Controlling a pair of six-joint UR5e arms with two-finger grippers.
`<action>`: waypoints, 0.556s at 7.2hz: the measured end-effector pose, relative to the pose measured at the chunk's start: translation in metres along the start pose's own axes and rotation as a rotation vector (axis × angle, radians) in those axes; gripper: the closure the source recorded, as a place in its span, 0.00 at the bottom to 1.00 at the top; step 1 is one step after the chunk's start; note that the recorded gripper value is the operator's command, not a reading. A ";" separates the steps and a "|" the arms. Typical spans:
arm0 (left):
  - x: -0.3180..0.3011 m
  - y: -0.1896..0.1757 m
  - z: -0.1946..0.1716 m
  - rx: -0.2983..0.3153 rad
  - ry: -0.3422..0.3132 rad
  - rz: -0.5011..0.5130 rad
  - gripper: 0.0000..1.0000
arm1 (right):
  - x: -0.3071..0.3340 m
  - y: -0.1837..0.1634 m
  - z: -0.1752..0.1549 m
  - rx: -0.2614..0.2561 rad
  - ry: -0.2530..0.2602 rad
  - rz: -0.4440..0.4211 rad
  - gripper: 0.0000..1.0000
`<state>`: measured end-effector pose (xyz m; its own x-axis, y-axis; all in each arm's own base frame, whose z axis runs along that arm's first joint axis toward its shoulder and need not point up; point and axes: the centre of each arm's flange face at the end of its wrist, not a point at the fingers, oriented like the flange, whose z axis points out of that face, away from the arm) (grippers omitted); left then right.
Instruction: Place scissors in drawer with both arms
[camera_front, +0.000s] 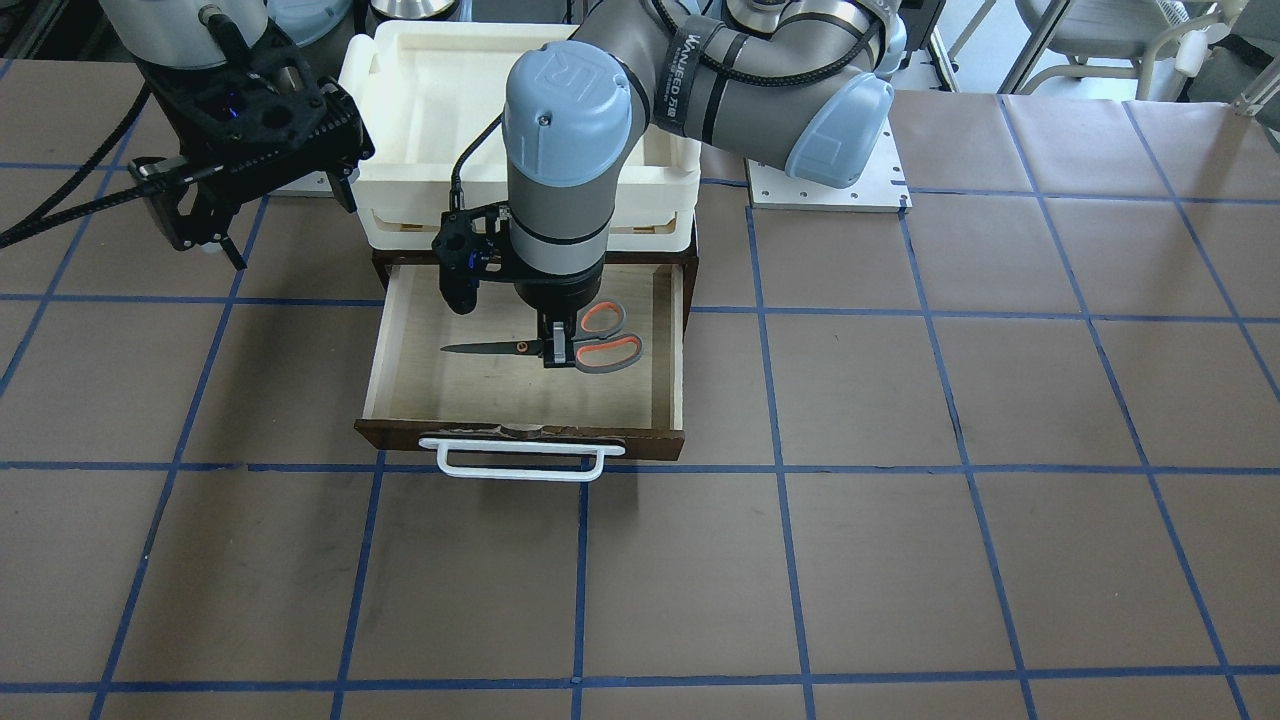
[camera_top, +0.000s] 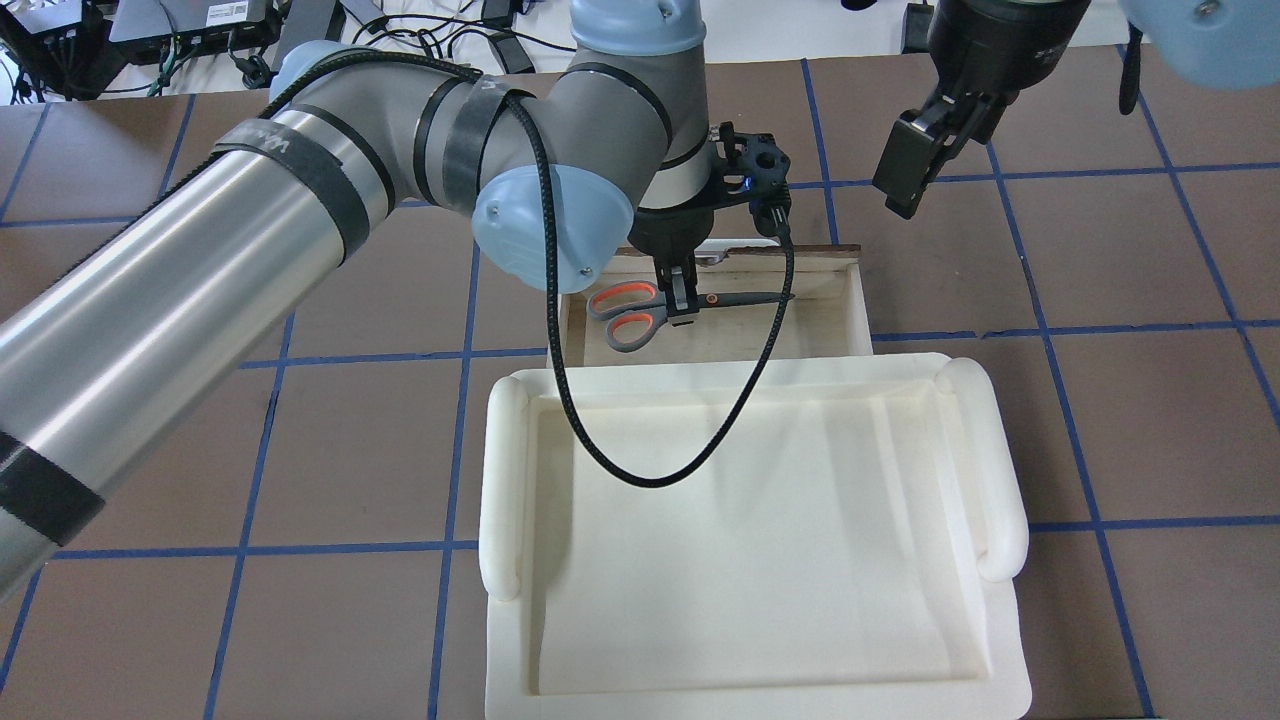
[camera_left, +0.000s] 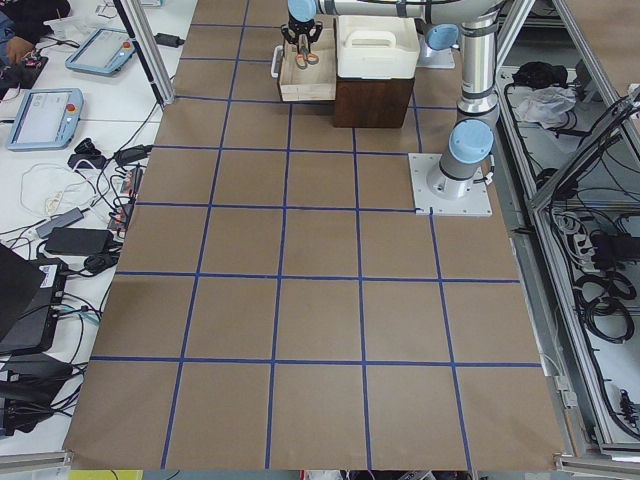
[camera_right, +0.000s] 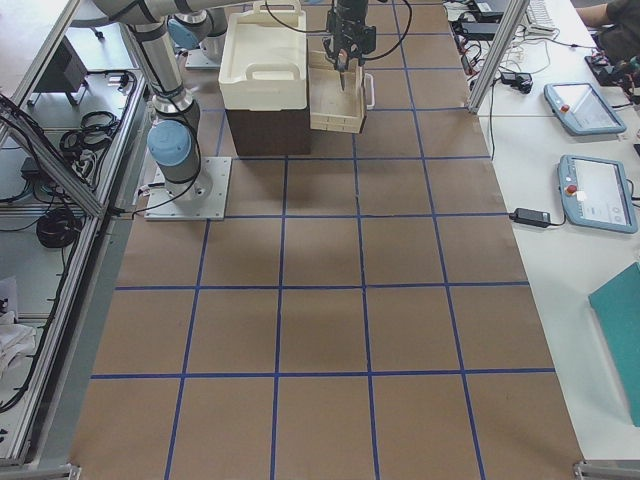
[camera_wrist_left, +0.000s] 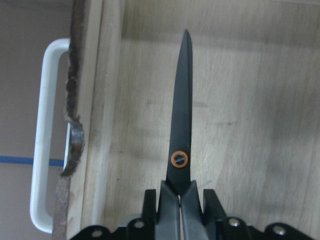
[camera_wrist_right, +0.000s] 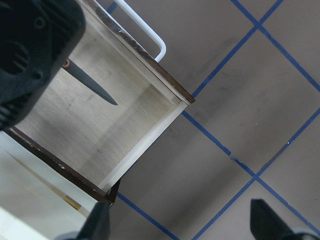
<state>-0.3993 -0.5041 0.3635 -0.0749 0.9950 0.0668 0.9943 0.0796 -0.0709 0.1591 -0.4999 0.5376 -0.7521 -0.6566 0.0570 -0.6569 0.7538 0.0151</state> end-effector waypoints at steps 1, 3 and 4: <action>0.008 -0.007 0.006 -0.004 0.003 0.025 1.00 | 0.002 0.003 -0.003 0.009 -0.002 0.030 0.00; 0.016 -0.010 0.023 0.001 -0.007 0.043 1.00 | 0.020 0.019 -0.012 0.055 -0.029 0.101 0.00; 0.018 -0.009 0.031 0.011 -0.022 0.046 0.95 | 0.036 0.032 -0.018 0.085 -0.049 0.157 0.00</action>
<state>-0.4124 -0.4853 0.3347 -0.0310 0.9987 0.0415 0.9958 0.0344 -0.0847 0.1115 -0.4990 0.5579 -0.8460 -0.5332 0.0031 -0.5319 0.8435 -0.0749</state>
